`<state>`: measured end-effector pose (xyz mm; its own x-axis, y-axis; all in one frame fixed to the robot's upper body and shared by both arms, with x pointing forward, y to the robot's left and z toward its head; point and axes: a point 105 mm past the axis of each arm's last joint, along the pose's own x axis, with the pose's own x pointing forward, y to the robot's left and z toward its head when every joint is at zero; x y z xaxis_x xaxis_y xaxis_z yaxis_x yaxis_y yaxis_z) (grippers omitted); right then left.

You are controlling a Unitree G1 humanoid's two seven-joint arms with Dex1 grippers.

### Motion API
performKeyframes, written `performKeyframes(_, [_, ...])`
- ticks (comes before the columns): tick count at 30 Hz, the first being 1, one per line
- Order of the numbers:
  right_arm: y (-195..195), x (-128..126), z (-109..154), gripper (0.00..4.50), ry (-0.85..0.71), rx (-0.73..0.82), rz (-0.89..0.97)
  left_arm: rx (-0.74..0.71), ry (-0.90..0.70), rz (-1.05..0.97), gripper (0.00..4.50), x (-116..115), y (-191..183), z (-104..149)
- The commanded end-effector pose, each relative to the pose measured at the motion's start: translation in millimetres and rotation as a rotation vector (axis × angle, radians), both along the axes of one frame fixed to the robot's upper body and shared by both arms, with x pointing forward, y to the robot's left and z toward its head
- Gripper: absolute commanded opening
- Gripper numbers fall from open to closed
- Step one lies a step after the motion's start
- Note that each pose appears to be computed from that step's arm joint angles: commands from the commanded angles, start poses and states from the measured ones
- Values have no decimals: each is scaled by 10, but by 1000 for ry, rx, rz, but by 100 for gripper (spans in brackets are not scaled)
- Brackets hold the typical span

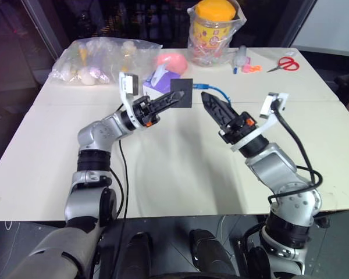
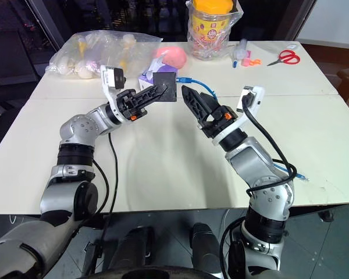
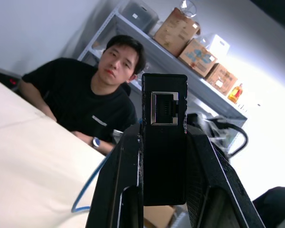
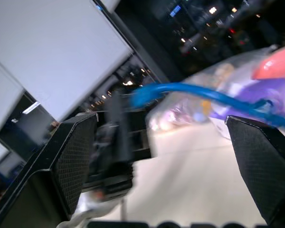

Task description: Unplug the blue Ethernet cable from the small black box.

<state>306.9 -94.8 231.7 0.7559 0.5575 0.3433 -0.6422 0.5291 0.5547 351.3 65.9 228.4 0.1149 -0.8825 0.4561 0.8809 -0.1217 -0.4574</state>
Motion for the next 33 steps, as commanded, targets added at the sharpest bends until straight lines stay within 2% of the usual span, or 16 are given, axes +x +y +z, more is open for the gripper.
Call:
performKeyframes(1, [51,-12,154,447,-69,14,27,-21,-44,-19,50,-87,-39,129])
performKeyframes(14, [69,63,185,447,-87,19,44,-7,-15,-10,50,-117,-60,58])
performKeyframes(17, [99,60,186,357,-88,19,55,-7,-15,-11,50,-121,-60,55])
performKeyframes(24, [213,34,153,3,-78,32,106,-16,-10,-4,50,-94,-65,54])
performKeyframes(28, [170,34,232,3,-90,111,107,-59,-2,21,50,-54,-6,122])
performKeyframes(33, [146,73,220,3,-75,132,94,-52,-1,48,50,-19,14,112])
